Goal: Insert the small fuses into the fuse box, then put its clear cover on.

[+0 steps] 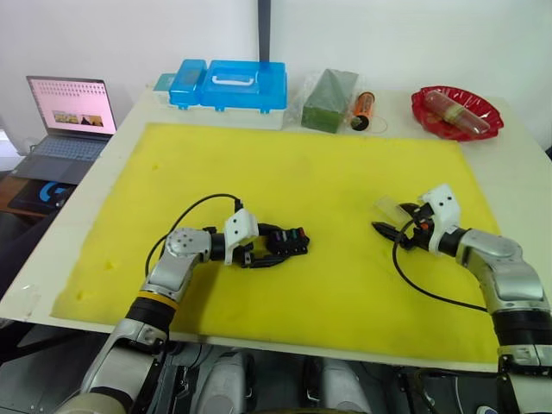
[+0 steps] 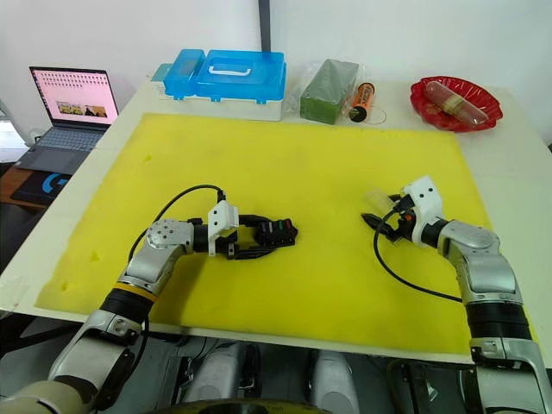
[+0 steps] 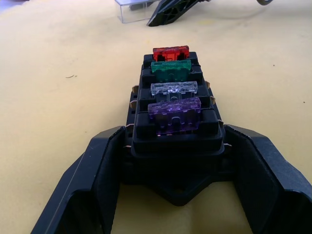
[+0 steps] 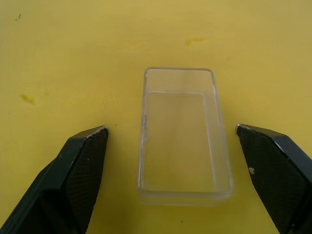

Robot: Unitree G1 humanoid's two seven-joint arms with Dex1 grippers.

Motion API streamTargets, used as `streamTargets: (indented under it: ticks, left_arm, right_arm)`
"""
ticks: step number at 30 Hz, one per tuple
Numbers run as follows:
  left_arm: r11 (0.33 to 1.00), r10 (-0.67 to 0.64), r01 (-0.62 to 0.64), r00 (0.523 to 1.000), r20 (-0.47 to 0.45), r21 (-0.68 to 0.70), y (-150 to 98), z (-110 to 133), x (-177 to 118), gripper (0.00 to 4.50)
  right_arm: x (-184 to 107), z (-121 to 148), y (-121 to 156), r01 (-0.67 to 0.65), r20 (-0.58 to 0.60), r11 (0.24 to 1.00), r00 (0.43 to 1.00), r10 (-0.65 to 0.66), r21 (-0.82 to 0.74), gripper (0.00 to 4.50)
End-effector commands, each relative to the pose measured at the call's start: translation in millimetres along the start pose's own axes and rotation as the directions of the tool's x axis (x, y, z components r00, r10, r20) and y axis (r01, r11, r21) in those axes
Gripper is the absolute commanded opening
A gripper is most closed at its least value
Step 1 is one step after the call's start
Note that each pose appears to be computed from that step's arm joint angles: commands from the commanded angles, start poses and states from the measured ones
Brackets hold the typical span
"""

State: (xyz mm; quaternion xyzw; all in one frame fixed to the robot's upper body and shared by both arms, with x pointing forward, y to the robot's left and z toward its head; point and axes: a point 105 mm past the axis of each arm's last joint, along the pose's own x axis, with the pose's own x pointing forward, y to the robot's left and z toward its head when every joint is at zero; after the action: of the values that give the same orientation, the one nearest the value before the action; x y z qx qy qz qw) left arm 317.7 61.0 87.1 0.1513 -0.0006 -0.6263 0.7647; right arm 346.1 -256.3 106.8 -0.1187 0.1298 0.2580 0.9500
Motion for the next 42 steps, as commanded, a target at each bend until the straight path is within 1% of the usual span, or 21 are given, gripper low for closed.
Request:
streamTargets:
  ticks: [1, 4, 5, 6, 8, 9, 12, 13, 15, 17, 19, 21, 23, 27, 30, 34, 42]
  left_arm:
    - [0.999, -0.047, 0.047, 0.999, -0.003, -0.012, -8.8, -2.5, 6.0, 2.82]
    - [0.999, -0.049, 0.049, 0.999, -0.001, -0.014, -9.3, -3.0, 6.9, 2.82]
    - [0.999, -0.051, 0.051, 0.999, 0.0, -0.015, -9.6, -3.1, 7.3, 2.82]
    - [0.999, -0.052, 0.052, 0.999, 0.001, -0.015, -9.8, -3.1, 7.6, 2.82]
    - [0.998, -0.054, 0.054, 0.999, 0.003, -0.015, -10.1, -2.9, 8.0, 2.82]
    - [0.998, -0.055, 0.055, 0.998, 0.004, -0.014, -10.1, -2.6, 8.1, 2.82]
    - [0.998, -0.065, 0.066, 0.998, 0.012, -0.015, -10.5, -1.6, 7.5, 2.82]
    - [0.997, -0.078, 0.078, 0.997, 0.022, -0.019, -11.1, -0.3, 6.7, 2.82]
    - [0.994, -0.104, 0.105, 0.994, 0.038, -0.026, -11.8, 1.9, 4.8, 2.82]
    - [0.992, -0.123, 0.125, 0.991, 0.047, -0.031, -12.6, 2.9, 4.0, 2.82]
    - [0.988, -0.153, 0.154, 0.987, 0.052, -0.019, -13.6, 3.9, 3.9, 2.82]
    - [0.981, -0.191, 0.192, 0.98, 0.054, -0.013, -15.4, 4.2, 3.3, 2.82]
    - [0.975, -0.221, 0.222, 0.974, 0.051, -0.008, -16.4, 3.5, 1.9, 2.82]
    - [0.967, -0.256, 0.256, 0.966, 0.023, 0.01, -15.5, -1.0, -1.9, 2.82]
    - [0.964, -0.266, 0.266, 0.964, 0.021, 0.016, -13.5, -0.9, -2.7, 2.82]
    - [0.963, -0.268, 0.268, 0.963, 0.014, 0.025, -12.8, -1.7, -2.8, 2.82]
    - [0.962, -0.271, 0.271, 0.962, 0.025, 0.029, -16.4, -1.5, -0.4, 2.82]
  right_arm:
    - [-2.3, 12.7, -3.2, 0.007, 0.061, 1.0, 0.998, -0.006, -0.014, 3.51]
    - [-4.1, 10.9, -1.9, 0.0, 0.052, 0.999, 0.999, 0.002, -0.041, 2.53]
    - [-5.2, 13.6, -1.2, -0.003, 0.063, 0.999, 0.998, 0.006, -0.043, 2.11]
    - [-6.0, 15.8, -0.7, -0.005, 0.072, 0.999, 0.997, 0.008, -0.044, 1.8]
    - [-7.6, 19.6, 1.4, -0.016, 0.08, 0.998, 0.997, 0.02, -0.057, 1.82]
    - [-9.1, 26.1, 7.1, -0.04, 0.086, 0.996, 0.995, 0.047, -0.08, 1.82]
    - [-12.2, 44.6, 27.3, -0.124, 0.094, 0.984, 0.986, 0.136, -0.13, 1.82]
    - [-13.5, 55.1, 40.7, -0.179, 0.091, 0.973, 0.977, 0.193, -0.149, 1.82]
    - [-15.9, 75.3, 73.5, -0.313, 0.081, 0.931, 0.94, 0.332, -0.187, 1.82]
    - [-17.3, 86.9, 93.2, -0.384, 0.078, 0.9, 0.91, 0.406, -0.208, 1.82]
    - [-15.4, 99.5, 117.6, -0.469, 0.076, 0.851, 0.864, 0.497, -0.235, 1.82]
    - [-12.7, 106.0, 140.2, -0.545, 0.06, 0.797, 0.815, 0.577, -0.261, 1.82]
    - [-9.0, 106.6, 154.0, -0.586, 0.042, 0.761, 0.784, 0.619, -0.278, 1.82]
    - [-1.5, 99.8, 168.9, -0.625, 0.012, 0.727, 0.756, 0.655, -0.284, 1.82]
    - [4.3, 98.5, 175.7, -0.636, 0.013, 0.717, 0.745, 0.667, -0.286, 1.82]
    - [9.3, 97.2, 178.6, -0.637, 0.018, 0.716, 0.744, 0.668, -0.285, 1.82]
    - [14.1, 88.1, 186.1, -0.659, -0.008, 0.695, 0.728, 0.686, -0.287, 1.82]
